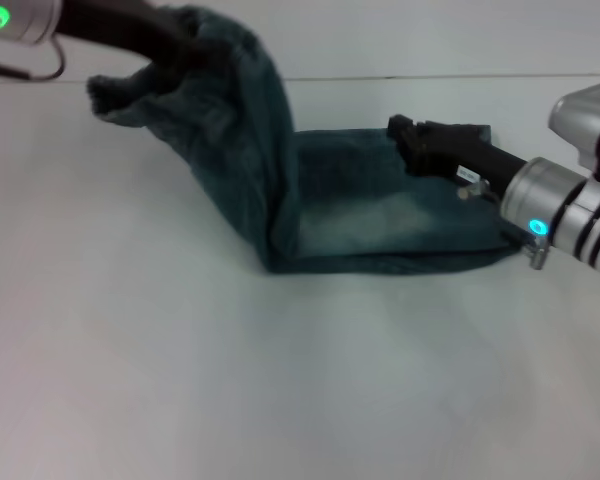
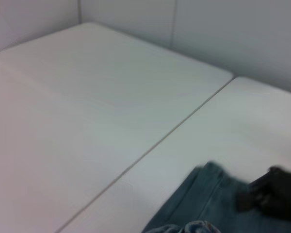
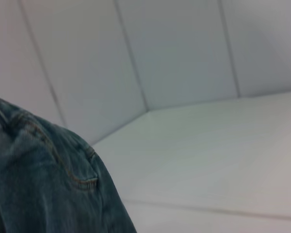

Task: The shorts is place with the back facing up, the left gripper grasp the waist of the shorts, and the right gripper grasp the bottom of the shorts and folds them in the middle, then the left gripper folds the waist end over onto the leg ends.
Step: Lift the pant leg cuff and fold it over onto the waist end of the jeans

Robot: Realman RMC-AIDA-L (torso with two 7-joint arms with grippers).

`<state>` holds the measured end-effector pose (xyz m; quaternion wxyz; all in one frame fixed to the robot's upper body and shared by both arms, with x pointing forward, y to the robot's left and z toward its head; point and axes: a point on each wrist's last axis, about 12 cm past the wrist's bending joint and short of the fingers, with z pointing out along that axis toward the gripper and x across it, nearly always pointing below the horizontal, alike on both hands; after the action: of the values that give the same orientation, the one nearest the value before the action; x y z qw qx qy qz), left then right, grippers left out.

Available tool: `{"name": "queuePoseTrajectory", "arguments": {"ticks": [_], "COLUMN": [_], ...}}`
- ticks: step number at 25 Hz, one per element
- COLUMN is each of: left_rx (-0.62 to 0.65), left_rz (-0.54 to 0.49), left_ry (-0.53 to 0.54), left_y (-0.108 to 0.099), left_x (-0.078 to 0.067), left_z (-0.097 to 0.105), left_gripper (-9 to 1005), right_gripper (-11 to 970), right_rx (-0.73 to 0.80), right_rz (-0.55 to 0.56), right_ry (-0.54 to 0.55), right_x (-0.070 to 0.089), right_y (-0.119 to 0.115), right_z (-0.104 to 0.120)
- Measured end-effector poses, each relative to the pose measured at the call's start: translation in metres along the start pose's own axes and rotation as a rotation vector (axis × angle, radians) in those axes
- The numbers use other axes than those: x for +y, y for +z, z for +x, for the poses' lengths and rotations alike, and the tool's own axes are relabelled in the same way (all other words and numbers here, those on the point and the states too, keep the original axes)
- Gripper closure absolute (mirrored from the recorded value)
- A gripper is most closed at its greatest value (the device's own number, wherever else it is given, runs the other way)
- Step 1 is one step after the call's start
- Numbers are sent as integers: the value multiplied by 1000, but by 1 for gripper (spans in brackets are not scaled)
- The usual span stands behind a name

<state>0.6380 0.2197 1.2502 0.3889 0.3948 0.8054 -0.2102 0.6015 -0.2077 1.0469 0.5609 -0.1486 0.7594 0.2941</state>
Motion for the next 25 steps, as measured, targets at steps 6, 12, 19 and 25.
{"name": "queuePoseTrajectory", "arguments": {"ticks": [6, 12, 19, 25], "left_rx": [-20, -16, -5, -7], "left_rz": [32, 45, 54, 48], "left_ry": [55, 74, 78, 77], "left_y": [4, 5, 5, 5], "left_x": [-9, -13, -13, -12], "left_z": [-28, -33, -30, -29], "left_gripper": [864, 863, 863, 862], "right_gripper": [942, 943, 943, 945], "right_rx": [-10, 102, 162, 184], "right_rz": [29, -69, -194, -270], "right_ry": [50, -10, -75, -86], "right_x": [20, 51, 80, 99], "right_y": [23, 49, 62, 67], "right_z": [2, 2, 0, 2]}}
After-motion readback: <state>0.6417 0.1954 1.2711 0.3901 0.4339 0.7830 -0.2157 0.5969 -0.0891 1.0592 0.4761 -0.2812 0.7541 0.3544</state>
